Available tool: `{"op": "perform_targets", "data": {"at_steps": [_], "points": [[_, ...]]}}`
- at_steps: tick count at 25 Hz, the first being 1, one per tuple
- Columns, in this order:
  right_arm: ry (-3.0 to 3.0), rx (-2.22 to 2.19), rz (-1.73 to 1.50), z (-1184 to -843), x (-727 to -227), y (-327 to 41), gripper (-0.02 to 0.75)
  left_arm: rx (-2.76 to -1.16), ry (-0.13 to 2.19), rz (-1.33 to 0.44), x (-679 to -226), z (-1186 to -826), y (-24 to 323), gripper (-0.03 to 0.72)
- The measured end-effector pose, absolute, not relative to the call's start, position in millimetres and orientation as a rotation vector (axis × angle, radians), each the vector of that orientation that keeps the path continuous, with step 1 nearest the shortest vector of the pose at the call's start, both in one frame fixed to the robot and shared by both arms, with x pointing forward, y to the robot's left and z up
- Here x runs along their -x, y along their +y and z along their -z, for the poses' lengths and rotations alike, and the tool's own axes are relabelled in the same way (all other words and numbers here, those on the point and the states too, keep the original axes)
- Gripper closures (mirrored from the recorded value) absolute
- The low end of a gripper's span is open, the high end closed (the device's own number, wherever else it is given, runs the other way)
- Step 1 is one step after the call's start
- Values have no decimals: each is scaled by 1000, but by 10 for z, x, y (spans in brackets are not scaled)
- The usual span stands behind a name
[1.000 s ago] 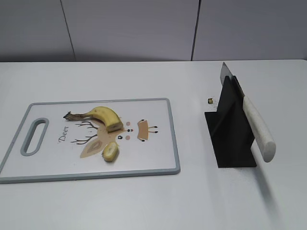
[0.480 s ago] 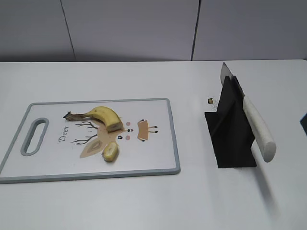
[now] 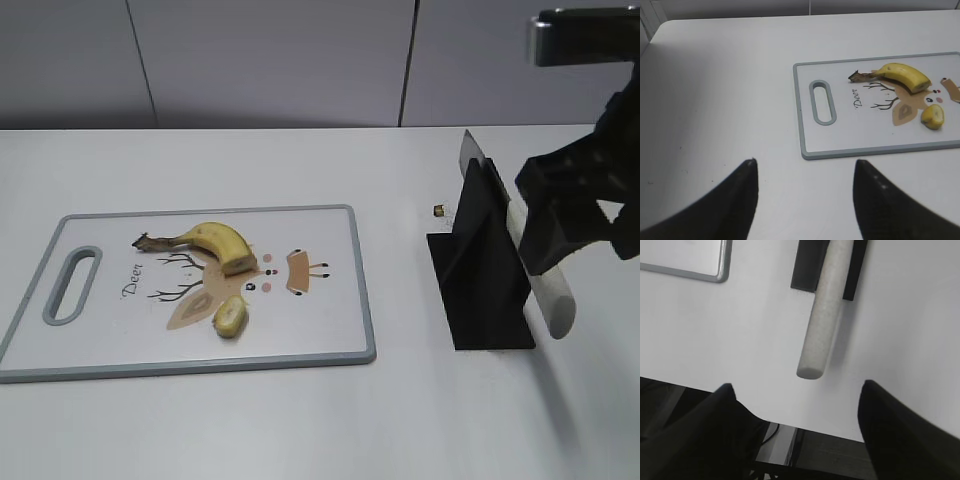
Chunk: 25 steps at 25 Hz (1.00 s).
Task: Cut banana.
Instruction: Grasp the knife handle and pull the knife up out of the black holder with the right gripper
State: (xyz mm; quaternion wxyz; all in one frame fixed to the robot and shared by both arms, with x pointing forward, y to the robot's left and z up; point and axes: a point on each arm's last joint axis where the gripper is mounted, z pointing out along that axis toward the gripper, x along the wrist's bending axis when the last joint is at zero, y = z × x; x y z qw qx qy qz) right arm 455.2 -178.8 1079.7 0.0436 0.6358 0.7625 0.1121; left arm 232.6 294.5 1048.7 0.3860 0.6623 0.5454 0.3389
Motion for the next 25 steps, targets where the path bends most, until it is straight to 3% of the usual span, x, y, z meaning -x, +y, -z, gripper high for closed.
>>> {"op": "perform_targets", "data": {"at_steps": [18, 25], "points": [[2350, -2078, -84, -10086, -5072, -1804, 171, -1687, 1389, -863, -2326, -10487, 2945, 102], [2370, -2087, -18, -9915, -5137, -1776, 292, -1686, 1389, -862, -2326, -10487, 2944, 102]]}}
